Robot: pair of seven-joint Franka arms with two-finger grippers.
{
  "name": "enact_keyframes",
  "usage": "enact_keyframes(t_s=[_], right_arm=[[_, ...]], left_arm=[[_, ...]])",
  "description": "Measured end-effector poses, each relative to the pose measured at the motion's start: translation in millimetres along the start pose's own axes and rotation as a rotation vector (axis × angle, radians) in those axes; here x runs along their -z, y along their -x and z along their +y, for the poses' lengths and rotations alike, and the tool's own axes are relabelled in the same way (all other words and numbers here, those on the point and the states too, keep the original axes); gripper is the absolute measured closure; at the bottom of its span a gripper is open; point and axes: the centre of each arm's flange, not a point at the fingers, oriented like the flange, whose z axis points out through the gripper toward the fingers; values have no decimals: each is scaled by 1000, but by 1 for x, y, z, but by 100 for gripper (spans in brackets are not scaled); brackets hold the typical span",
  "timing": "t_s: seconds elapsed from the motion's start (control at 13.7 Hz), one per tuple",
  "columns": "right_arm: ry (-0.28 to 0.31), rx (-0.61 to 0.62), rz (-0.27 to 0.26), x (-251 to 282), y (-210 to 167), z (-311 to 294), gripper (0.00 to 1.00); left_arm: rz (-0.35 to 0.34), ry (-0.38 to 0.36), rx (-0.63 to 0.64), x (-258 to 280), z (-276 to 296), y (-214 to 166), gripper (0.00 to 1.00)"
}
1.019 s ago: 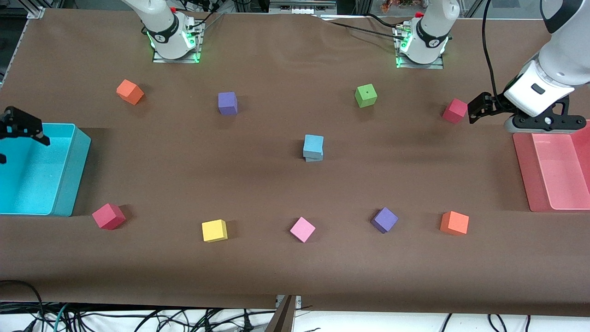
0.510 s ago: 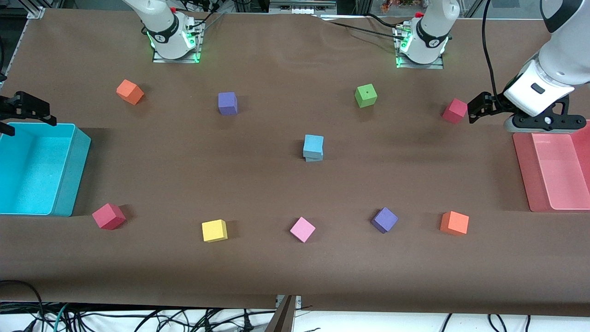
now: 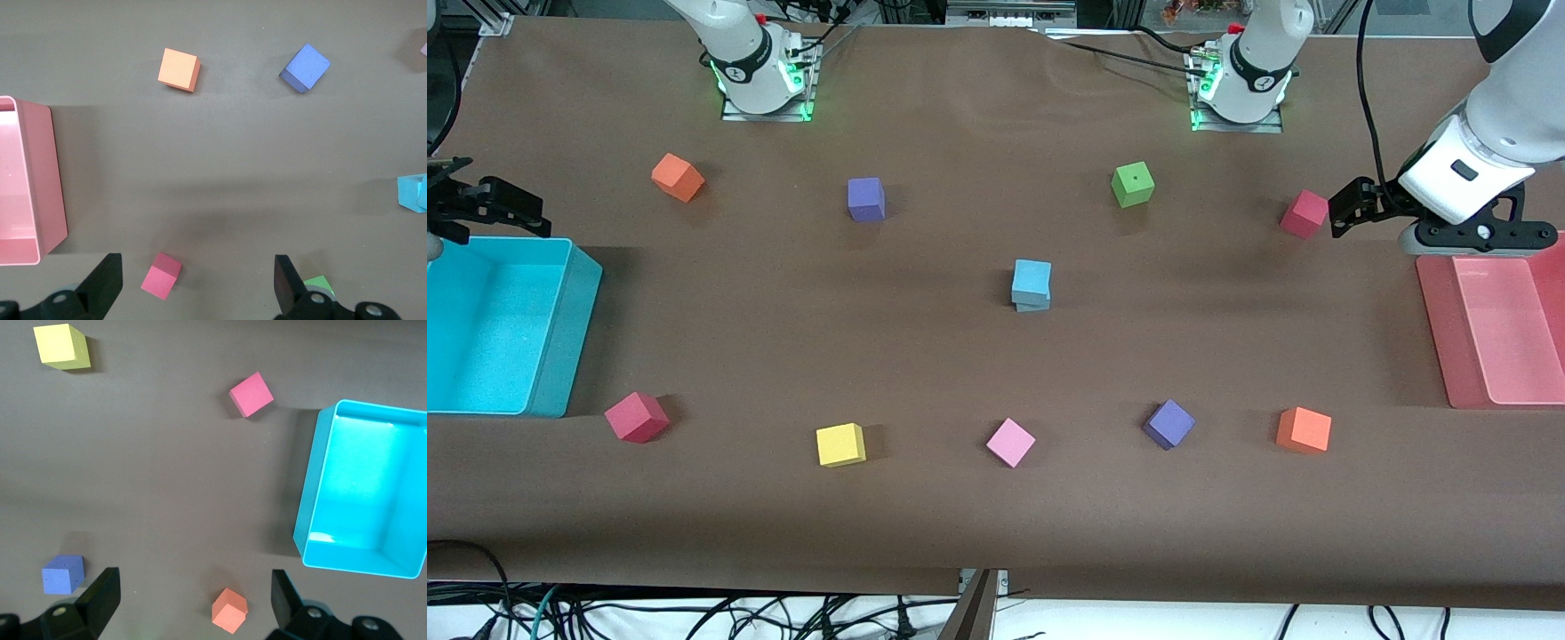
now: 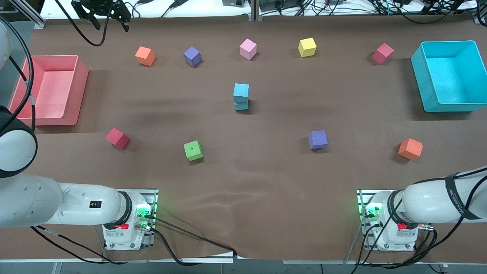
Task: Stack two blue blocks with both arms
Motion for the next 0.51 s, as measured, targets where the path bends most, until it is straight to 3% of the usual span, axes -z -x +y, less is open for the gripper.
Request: enact_keyframes(t_s=[0.51], right_arm=[[-2,-33,-11,-4,-1,2,0]], left_arm=[[0,0,1,0,0,0,0]])
